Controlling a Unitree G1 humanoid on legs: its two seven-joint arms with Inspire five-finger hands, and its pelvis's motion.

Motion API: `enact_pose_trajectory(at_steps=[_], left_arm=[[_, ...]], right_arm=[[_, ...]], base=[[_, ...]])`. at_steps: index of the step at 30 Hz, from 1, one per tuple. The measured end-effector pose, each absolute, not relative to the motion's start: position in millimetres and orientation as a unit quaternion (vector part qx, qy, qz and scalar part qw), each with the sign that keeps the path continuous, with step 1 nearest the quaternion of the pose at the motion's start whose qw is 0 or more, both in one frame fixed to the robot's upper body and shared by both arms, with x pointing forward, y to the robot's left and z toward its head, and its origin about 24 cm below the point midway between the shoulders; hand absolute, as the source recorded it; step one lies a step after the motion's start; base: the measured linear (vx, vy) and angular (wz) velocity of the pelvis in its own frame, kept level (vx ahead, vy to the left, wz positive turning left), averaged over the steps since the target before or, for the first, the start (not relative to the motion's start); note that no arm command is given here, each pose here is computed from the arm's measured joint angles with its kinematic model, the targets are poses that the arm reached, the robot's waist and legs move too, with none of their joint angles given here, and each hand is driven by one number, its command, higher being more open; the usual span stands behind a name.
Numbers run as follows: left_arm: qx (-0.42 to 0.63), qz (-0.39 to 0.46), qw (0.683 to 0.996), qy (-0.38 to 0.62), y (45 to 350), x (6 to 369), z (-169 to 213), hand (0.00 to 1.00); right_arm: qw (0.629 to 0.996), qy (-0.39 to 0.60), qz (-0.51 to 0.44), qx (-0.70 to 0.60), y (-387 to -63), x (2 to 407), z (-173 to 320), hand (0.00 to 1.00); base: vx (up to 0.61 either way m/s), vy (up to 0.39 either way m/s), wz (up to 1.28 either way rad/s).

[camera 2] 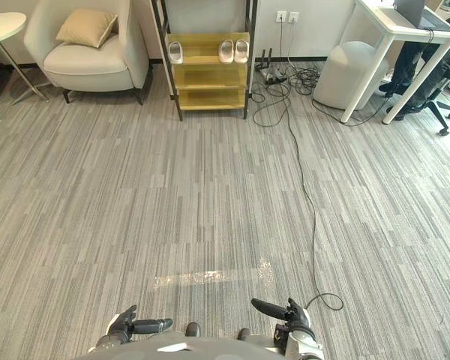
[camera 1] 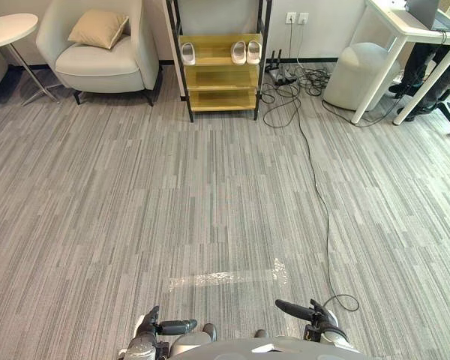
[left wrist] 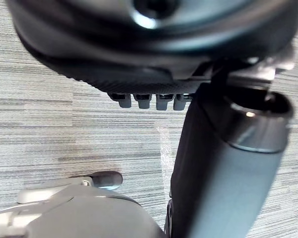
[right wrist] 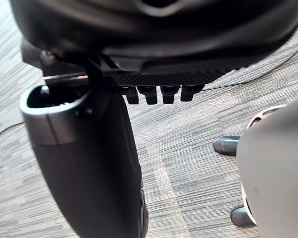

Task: Organize the slippers on the shoe rack

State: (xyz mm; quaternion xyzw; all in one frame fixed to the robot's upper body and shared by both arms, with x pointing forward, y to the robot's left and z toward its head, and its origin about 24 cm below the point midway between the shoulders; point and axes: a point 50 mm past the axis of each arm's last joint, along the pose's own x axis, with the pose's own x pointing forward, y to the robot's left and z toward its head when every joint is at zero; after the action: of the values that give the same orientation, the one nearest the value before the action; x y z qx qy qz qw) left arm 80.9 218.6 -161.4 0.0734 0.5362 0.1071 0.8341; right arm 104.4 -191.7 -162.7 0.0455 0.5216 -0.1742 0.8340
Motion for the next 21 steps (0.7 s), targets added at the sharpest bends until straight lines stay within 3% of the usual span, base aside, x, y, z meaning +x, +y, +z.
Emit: enact_pose_trajectory(at_steps=[21], left_arm=[[0.077, 0.101, 0.834, 0.537, 218.2, 81.0, -161.4, 1.00]], right_arm=[[0.831, 0.521, -0.185, 0.060, -192.2, 102.8, -163.1, 1.00]], base=[[0.00, -0.001, -0.01]])
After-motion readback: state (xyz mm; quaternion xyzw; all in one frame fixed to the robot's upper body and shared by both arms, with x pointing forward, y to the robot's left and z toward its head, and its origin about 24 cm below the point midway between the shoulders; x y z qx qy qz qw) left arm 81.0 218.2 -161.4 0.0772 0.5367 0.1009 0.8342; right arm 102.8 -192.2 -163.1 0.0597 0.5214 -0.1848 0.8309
